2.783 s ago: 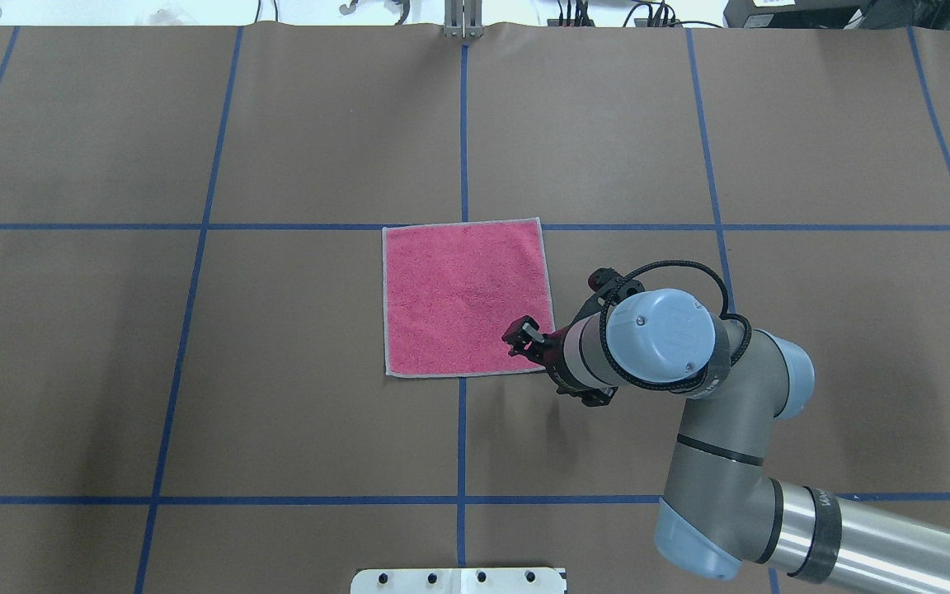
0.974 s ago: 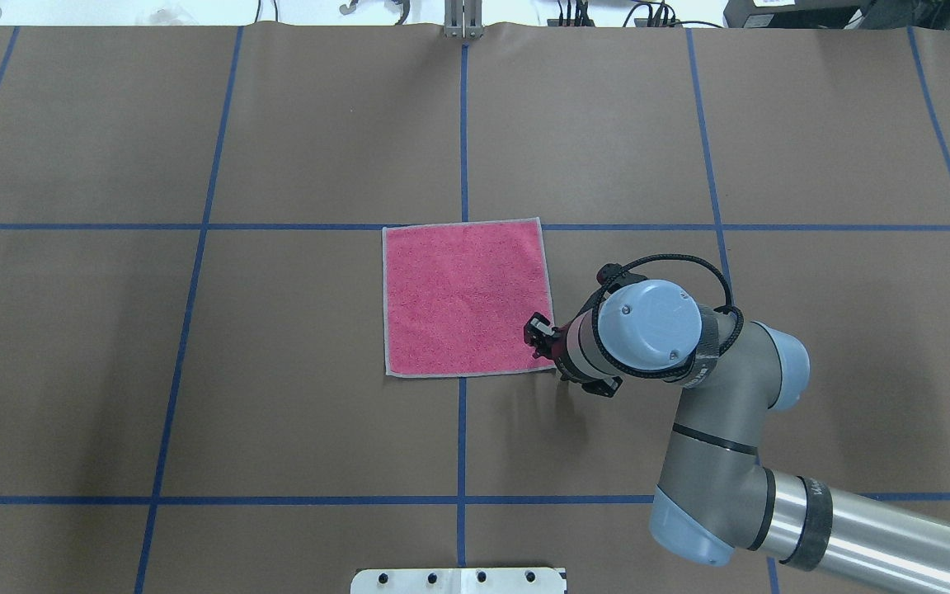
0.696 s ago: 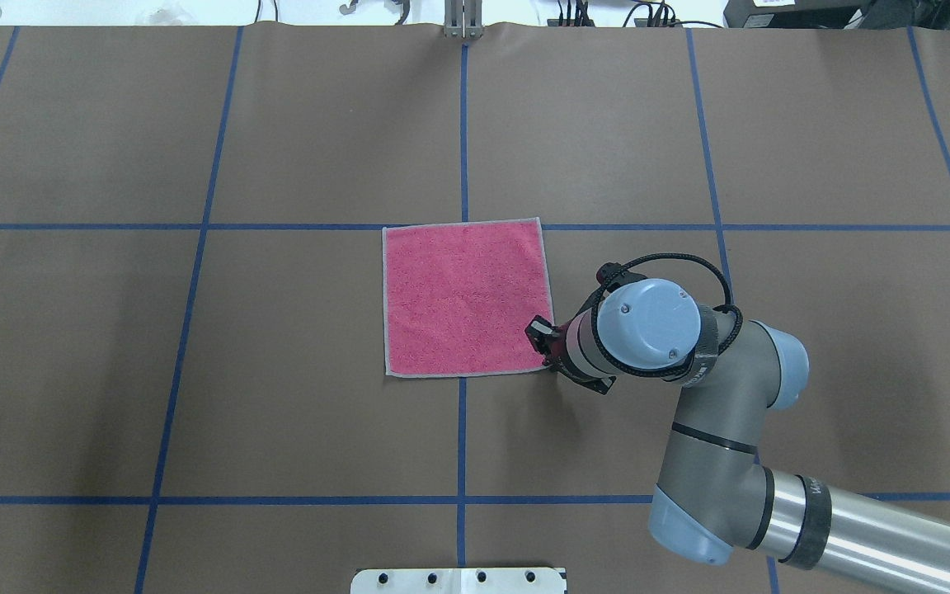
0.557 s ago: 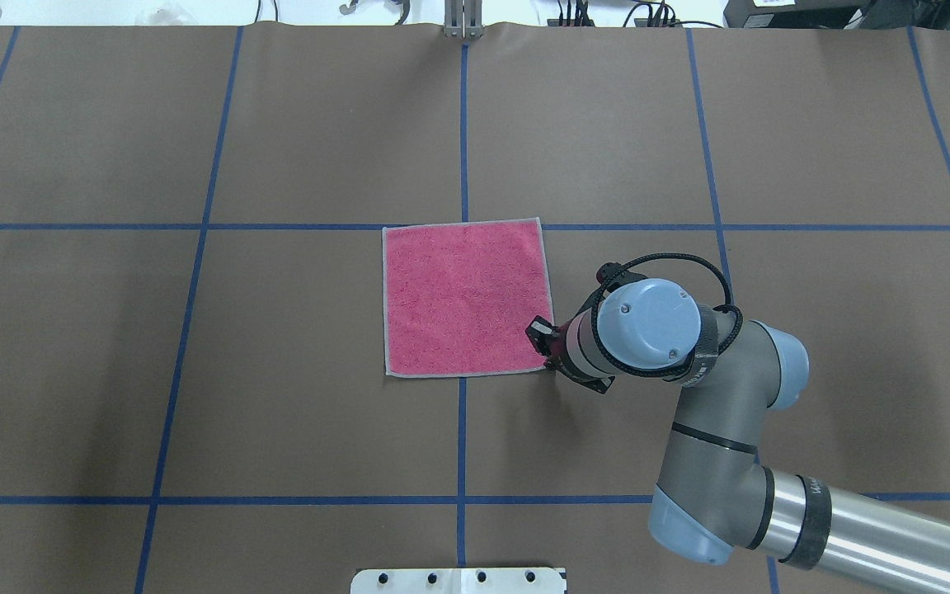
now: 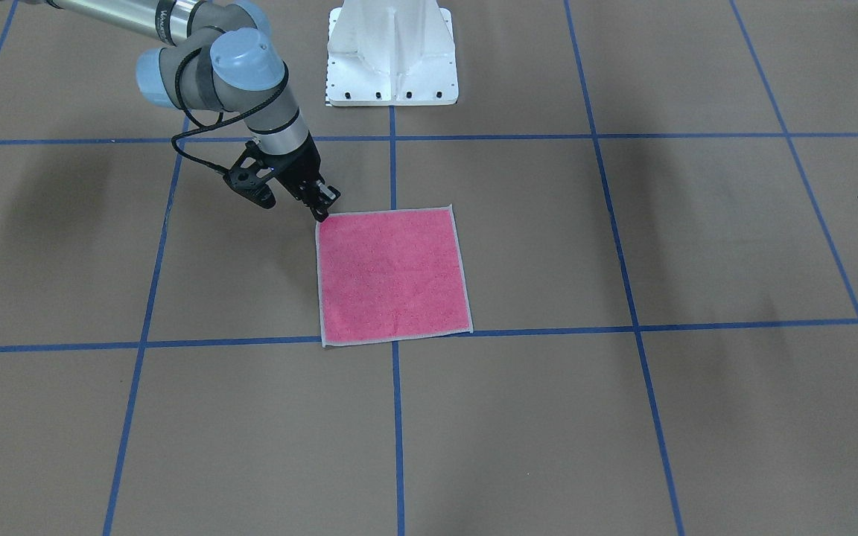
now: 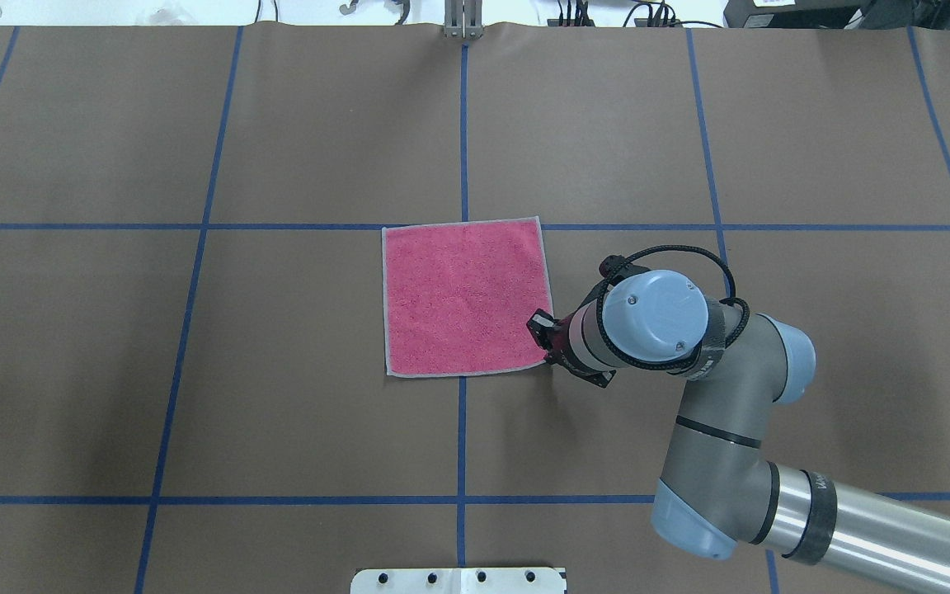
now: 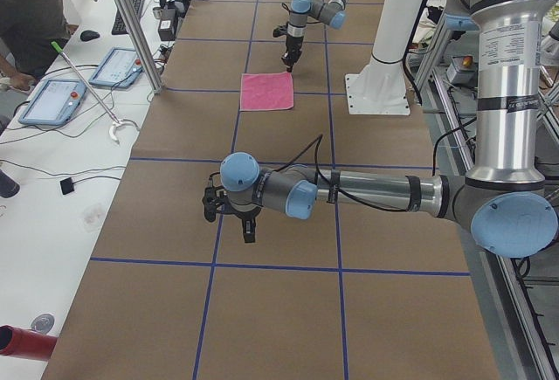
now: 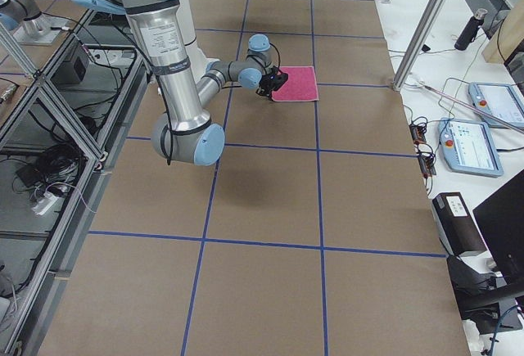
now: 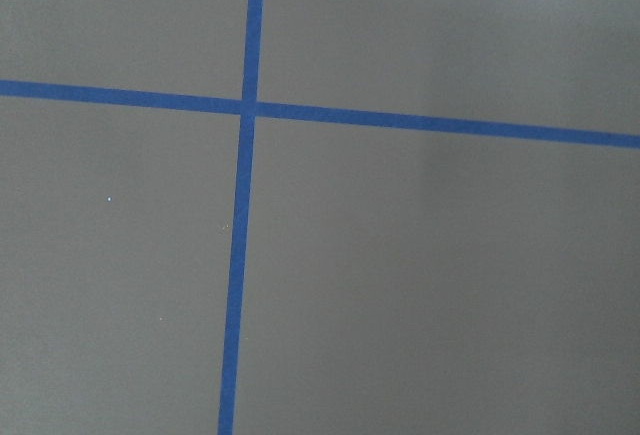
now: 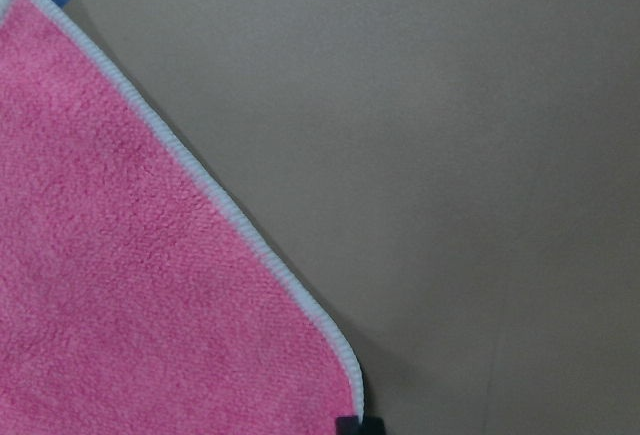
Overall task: Fold towel twice with both arms
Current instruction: 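Bring the left gripper to the other near towel corner while the right gripper holds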
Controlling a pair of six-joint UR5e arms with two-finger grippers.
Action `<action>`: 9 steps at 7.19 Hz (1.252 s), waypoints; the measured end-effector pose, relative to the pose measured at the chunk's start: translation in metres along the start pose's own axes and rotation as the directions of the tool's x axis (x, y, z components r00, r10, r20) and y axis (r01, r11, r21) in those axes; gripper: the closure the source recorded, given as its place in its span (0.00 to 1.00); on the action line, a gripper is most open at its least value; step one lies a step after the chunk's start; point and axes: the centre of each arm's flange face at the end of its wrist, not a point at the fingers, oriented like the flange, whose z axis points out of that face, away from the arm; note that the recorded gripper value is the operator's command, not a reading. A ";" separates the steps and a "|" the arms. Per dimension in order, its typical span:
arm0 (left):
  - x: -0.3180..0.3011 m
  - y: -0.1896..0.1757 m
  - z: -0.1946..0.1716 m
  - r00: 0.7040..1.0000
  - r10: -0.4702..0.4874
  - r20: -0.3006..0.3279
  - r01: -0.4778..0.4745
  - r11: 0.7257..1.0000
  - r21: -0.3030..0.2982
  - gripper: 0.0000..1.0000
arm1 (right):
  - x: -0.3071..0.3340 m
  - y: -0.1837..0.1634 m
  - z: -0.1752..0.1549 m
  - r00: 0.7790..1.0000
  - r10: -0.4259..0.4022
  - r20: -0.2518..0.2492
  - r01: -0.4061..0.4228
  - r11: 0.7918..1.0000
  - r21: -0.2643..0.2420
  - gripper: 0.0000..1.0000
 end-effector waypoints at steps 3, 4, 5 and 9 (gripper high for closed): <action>0.145 0.014 0.033 0.976 -0.196 -0.099 0.194 0.981 -0.030 0.01 | 0.000 0.001 -0.023 1.000 0.008 -0.015 -0.008 0.999 -0.035 1.00; 0.203 0.020 0.044 0.960 -0.252 -0.121 0.246 0.967 -0.060 0.01 | 0.003 -0.002 -0.030 1.000 0.013 -0.023 -0.014 0.998 -0.057 1.00; 0.257 0.033 0.059 0.948 -0.290 -0.128 0.282 0.956 -0.082 0.01 | 0.006 -0.005 -0.035 0.999 0.018 -0.035 -0.021 0.997 -0.080 1.00; 0.426 0.149 0.141 0.915 -0.381 -0.132 0.371 0.924 -0.090 0.01 | 0.012 -0.006 -0.032 0.998 0.020 -0.056 -0.025 0.995 -0.097 1.00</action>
